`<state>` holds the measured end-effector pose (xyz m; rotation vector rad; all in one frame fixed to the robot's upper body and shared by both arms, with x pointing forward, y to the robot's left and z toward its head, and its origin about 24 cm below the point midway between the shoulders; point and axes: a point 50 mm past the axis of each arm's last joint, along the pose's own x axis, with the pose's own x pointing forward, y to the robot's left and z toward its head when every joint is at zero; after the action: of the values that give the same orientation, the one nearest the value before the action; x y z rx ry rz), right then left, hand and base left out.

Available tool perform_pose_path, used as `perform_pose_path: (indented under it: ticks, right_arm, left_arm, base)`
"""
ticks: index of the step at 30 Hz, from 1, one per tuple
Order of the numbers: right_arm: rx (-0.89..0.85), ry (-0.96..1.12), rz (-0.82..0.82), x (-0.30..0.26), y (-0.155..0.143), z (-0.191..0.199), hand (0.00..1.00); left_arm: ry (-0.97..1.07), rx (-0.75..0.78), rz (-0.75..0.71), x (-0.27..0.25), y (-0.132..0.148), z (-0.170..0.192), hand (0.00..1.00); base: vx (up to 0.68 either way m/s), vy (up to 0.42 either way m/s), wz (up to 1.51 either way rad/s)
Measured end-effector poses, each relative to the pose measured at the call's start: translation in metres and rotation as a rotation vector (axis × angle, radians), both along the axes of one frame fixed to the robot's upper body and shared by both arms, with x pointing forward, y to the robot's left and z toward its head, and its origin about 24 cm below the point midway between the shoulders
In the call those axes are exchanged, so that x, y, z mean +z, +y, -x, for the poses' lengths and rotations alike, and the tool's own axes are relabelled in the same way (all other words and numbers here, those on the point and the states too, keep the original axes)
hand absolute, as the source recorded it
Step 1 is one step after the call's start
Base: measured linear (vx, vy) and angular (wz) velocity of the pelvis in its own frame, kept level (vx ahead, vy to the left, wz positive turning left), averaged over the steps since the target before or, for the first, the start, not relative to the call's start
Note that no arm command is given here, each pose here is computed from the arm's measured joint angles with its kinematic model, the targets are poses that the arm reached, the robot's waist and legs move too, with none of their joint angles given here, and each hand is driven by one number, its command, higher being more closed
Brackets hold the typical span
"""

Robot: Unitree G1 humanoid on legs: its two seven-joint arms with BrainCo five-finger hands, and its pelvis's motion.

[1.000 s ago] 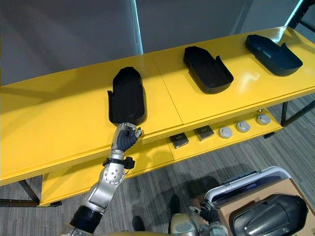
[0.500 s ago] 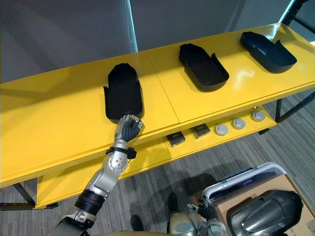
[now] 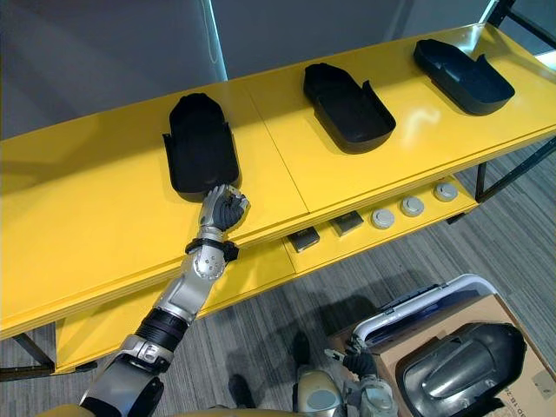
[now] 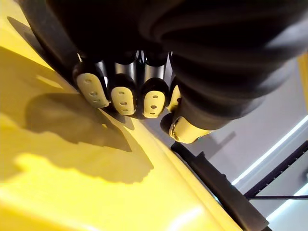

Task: Walk over and take plastic housings, then place them on the shelf

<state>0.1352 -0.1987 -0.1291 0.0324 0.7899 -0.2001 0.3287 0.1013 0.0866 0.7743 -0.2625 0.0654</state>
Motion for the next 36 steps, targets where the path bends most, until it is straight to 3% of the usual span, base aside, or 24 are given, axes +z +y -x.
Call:
perform_pose_path:
  ticks: [7, 11, 16, 19, 22, 24, 27, 30, 31, 34, 35, 36]
  right_arm:
    - [-0.001, -0.001, -0.001, 0.000, 0.000, 0.000, 0.00]
    - [-0.003, 0.000, 0.003, 0.000, -0.001, 0.000, 0.00]
    - [-0.012, 0.007, 0.004, -0.001, -0.003, 0.001, 0.00]
    - [-0.013, 0.022, 0.004, -0.003, -0.004, 0.003, 0.00]
    - [-0.013, 0.045, 0.011, -0.005, -0.007, 0.007, 0.00]
    - [-0.017, 0.064, 0.020, -0.007, -0.011, 0.009, 0.00]
    - [-0.032, 0.091, 0.029, -0.009, -0.015, 0.015, 0.00]
    - [-0.040, 0.103, 0.036, -0.010, -0.018, 0.018, 0.00]
    - [-0.038, 0.101, 0.038, -0.010, -0.017, 0.018, 0.00]
    - [-0.029, 0.092, 0.033, -0.008, -0.015, 0.014, 0.00]
    - [-0.019, 0.091, 0.036, -0.008, -0.014, 0.013, 0.00]
    - [-0.011, 0.089, 0.038, -0.008, -0.013, 0.012, 0.00]
  left_arm:
    - [0.005, -0.004, 0.026, 0.000, -0.001, 0.000, 1.00]
    - [-0.052, -0.045, 0.119, 0.018, -0.011, 0.003, 1.00]
    - [-0.391, -0.229, 0.325, 0.095, -0.023, 0.034, 1.00]
    - [-0.599, -0.271, 0.429, 0.131, -0.004, 0.059, 1.00]
    - [-0.723, -0.097, 0.520, 0.137, 0.052, 0.072, 1.00]
    - [-0.774, 0.174, 0.604, 0.124, 0.111, 0.083, 1.00]
    - [-0.755, 0.438, 0.672, 0.092, 0.161, 0.104, 1.00]
    - [-0.587, 0.677, 0.652, 0.041, 0.198, 0.129, 1.00]
    - [-0.438, 0.800, 0.624, 0.008, 0.212, 0.143, 1.00]
    - [-0.111, 0.975, 0.586, -0.055, 0.228, 0.170, 1.00]
    - [0.055, 1.028, 0.547, -0.083, 0.229, 0.185, 0.00]
    - [0.130, 1.051, 0.544, -0.096, 0.229, 0.193, 0.00]
  base:
    - [0.00, 0.004, 0.03]
    - [0.00, 0.027, 0.23]
    - [0.01, 0.040, 0.26]
    - [0.00, 0.028, 0.23]
    - [0.00, -0.005, 0.28]
    - [0.00, -0.015, 0.45]
    - [0.02, -0.017, 0.20]
    - [0.03, -0.008, 0.24]
    - [0.03, 0.000, 0.08]
    - [0.03, 0.005, 0.06]
    - [0.01, 0.012, 0.05]
    - [0.00, 0.000, 0.00]
